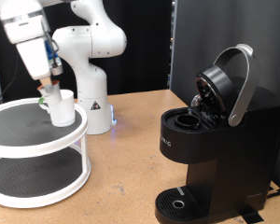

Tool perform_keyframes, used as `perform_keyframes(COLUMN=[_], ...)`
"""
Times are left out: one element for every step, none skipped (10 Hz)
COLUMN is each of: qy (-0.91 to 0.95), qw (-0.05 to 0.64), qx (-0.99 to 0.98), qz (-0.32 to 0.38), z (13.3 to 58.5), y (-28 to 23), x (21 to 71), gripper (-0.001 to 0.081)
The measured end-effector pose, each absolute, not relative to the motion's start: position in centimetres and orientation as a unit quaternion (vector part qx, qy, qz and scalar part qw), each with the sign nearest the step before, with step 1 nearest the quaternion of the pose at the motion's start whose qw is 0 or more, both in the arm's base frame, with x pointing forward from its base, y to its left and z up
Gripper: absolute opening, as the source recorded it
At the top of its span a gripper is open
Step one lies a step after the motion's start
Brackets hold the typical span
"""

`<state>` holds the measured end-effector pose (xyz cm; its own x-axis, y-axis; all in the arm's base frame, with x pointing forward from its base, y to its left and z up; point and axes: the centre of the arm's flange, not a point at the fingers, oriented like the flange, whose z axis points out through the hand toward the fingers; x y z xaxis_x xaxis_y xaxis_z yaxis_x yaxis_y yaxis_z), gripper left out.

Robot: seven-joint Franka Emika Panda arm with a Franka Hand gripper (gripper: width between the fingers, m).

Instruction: Make a cup of coffee with the keurig machine

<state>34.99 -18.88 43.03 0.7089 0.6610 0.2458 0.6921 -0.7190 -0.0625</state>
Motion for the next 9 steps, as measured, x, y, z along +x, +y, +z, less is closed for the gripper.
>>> perform_keyframes(qy=[-0.353, -0.358, -0.353, -0.337, -0.315, -0.298, -0.286, -0.278, -0.272], qw=[0.073, 0.073, 0.078, 0.088, 0.091, 0.091, 0.092, 0.090, 0.084], qx=[-0.927, -0.926, -0.927, -0.931, -0.937, -0.942, -0.944, -0.945, -0.946], qz=[-0.099, -0.099, -0.102, -0.107, -0.119, -0.129, -0.139, -0.149, -0.153], z=[43.3, 43.2, 43.1, 43.2, 43.4, 43.6, 43.7, 43.9, 44.1], y=[-18.3, -18.3, -18.2, -17.5, -16.4, -15.0, -13.7, -12.4, -11.1], x=[35.4, 35.4, 35.4, 35.8, 36.7, 37.7, 38.6, 39.5, 40.3], gripper=[0.0435, 0.0435, 0.0435, 0.0435, 0.0435, 0.0435, 0.0435, 0.0435, 0.0435])
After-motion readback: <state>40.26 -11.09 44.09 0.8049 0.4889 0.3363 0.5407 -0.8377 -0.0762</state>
